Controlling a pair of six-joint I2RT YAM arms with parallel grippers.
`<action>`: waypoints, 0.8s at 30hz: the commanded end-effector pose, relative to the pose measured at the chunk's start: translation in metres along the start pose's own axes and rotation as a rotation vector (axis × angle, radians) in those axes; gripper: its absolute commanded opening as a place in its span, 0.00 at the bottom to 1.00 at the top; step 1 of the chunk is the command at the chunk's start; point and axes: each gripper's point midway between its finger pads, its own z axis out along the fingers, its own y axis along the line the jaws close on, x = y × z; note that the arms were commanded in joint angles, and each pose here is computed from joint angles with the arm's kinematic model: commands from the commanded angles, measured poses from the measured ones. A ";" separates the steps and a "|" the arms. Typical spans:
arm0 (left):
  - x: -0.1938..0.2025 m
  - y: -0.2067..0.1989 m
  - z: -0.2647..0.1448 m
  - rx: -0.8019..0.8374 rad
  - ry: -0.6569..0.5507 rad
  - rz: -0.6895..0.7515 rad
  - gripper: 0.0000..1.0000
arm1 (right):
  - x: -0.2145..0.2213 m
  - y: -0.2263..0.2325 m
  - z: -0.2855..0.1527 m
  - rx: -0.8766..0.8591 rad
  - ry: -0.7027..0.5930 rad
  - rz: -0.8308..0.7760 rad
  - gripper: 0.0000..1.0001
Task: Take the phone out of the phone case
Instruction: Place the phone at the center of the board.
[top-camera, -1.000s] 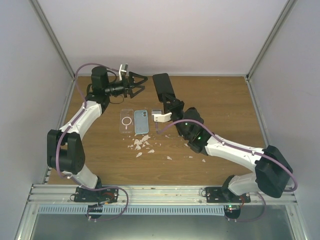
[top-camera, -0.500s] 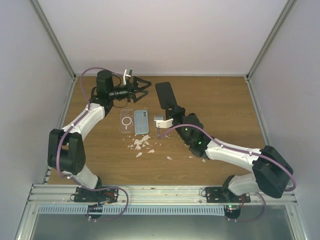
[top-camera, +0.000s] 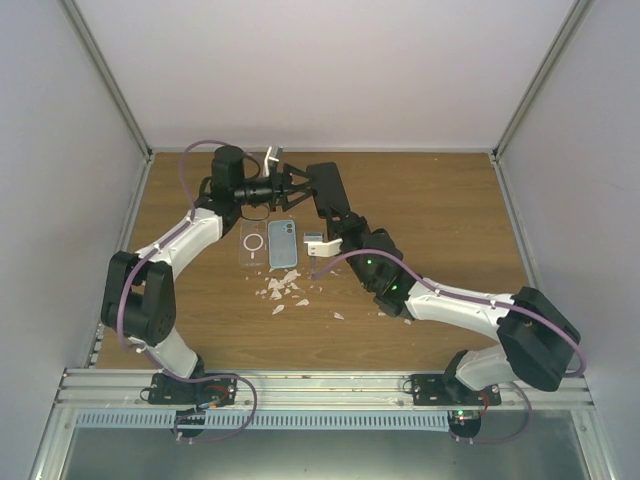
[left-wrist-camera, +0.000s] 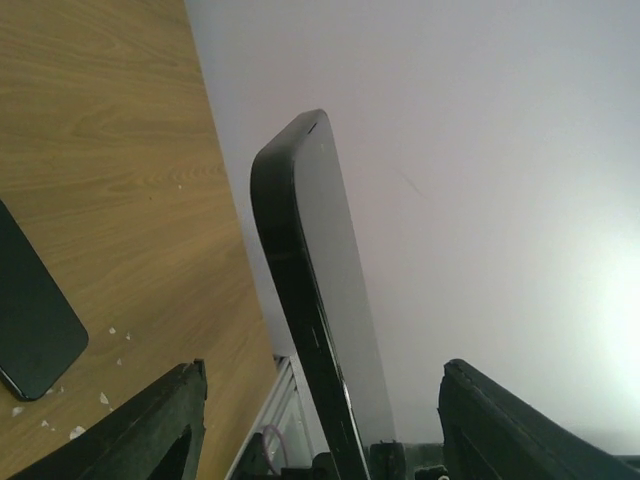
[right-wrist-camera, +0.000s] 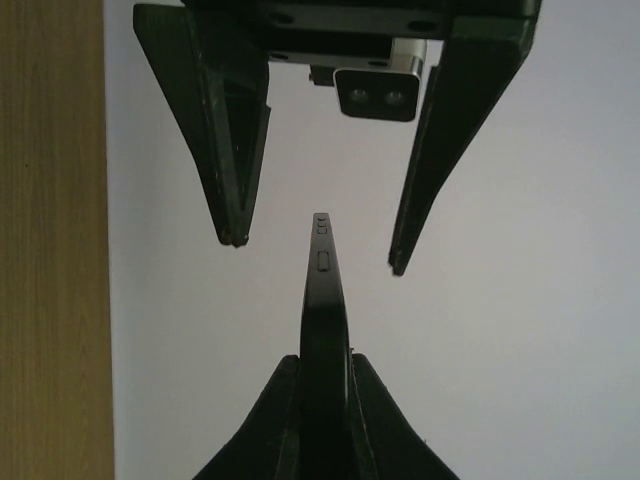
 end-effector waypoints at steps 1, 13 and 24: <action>0.007 -0.006 0.010 0.044 0.023 0.012 0.60 | 0.000 -0.037 -0.003 0.142 0.011 0.047 0.00; 0.019 -0.012 0.019 0.086 0.056 0.006 0.23 | 0.000 -0.035 -0.003 0.145 0.012 0.045 0.01; 0.015 -0.006 0.016 0.081 0.044 0.000 0.00 | 0.012 -0.020 -0.002 0.044 0.038 0.129 0.51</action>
